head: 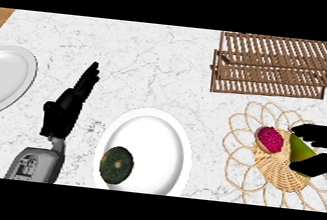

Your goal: Pick the pear from the placemat and place it in the tiered shelf

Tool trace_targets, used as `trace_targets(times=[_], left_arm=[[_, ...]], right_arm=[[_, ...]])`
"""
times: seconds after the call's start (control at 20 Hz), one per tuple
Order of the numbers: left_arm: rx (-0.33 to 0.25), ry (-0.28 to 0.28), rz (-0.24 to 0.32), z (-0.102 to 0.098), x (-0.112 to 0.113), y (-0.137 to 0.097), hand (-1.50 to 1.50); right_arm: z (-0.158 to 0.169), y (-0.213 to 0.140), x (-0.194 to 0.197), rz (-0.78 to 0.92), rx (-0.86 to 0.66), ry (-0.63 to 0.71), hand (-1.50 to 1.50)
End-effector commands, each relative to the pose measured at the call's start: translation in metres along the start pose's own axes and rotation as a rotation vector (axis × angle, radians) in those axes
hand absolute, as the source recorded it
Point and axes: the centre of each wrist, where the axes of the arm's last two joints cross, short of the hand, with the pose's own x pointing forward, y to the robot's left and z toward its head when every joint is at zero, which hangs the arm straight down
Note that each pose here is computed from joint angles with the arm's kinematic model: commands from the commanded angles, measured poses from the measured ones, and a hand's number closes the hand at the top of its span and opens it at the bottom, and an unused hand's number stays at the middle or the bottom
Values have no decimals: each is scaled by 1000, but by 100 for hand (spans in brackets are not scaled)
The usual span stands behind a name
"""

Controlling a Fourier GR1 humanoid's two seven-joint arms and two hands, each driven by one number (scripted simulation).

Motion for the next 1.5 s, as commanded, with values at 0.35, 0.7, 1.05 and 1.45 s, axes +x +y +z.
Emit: trace_targets(times=[0.35,0.7,1.05,1.45], left_arm=[[-12,-4,1,6,-10,-7,0],[-27,8,3,4,-2,-7,0],[-2,-11,-14,1,-1,-10,0],[1,8,-25,-6,-4,8,0]], right_arm=[[21,19,33,121,-104,-132,150],[91,160,161,272,-268,-445,150],[122,204,183,72,-374,-549,150],[212,188,184,-172,-512,-713,150]])
